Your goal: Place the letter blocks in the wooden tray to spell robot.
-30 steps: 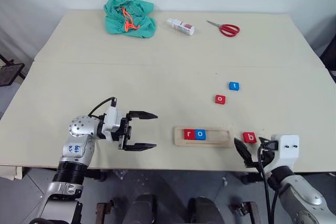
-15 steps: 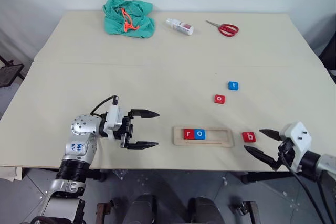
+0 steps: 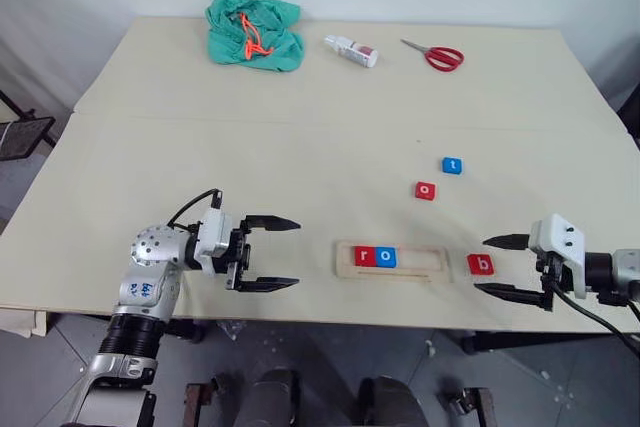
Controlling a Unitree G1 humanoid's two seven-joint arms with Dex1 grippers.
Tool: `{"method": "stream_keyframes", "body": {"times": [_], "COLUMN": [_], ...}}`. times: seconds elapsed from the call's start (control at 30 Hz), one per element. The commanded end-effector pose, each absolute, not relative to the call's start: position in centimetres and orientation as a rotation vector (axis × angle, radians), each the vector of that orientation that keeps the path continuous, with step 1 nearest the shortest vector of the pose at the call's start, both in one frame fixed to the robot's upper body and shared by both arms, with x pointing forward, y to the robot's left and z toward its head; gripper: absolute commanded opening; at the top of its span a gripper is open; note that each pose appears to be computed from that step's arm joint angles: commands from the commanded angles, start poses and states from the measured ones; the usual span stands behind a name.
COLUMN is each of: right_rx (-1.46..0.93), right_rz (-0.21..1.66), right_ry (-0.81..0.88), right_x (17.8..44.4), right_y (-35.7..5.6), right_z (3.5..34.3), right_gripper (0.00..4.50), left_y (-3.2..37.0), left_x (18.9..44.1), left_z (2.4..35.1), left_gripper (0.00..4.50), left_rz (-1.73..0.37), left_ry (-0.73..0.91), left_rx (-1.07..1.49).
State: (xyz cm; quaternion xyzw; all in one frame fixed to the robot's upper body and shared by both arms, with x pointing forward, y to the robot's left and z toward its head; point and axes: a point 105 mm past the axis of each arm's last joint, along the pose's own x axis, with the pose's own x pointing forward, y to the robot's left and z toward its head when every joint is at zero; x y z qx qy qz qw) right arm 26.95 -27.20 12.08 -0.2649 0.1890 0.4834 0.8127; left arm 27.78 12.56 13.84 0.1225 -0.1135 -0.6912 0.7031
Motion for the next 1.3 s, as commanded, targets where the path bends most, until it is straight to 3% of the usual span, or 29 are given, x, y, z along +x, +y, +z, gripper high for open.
{"method": "stream_keyframes", "body": {"times": [0.03, 0.3, 0.4, 0.63, 0.93, 1.3], "right_rx": [-0.678, -0.688, -0.686, -0.676, -0.526, -0.541], "right_rz": [1.091, 1.123, 1.139, 1.109, 1.087, 1.179], "right_ry": [0.431, 0.424, 0.443, 0.451, 0.3, 0.384], "right_x": [27.2, 28.5, 28.6, 29.0, 29.4, 28.5], "right_y": [-27.7, -27.5, -27.3, -27.4, -22.8, -18.3], "right_z": [12.3, 11.9, 11.6, 11.7, 17.1, 14.5], "right_gripper": [4.47, 4.47, 3.93, 1.47, 1.46, 1.46], "left_y": [12.9, 13.2, 13.3, 13.2, 12.9, 12.7], "left_x": [27.3, 26.7, 26.5, 26.8, 27.7, 28.1], "left_z": [14.5, 14.4, 14.4, 14.5, 14.7, 14.4], "left_gripper": [4.5, 4.5, 4.5, 4.5, 4.5, 4.5], "left_rz": [-1.523, -1.506, -1.502, -1.504, -1.522, -1.553], "left_ry": [-0.277, -0.27, -0.269, -0.27, -0.275, -0.28], "left_rx": [0.294, 0.292, 0.295, 0.302, 0.312, 0.323]}}
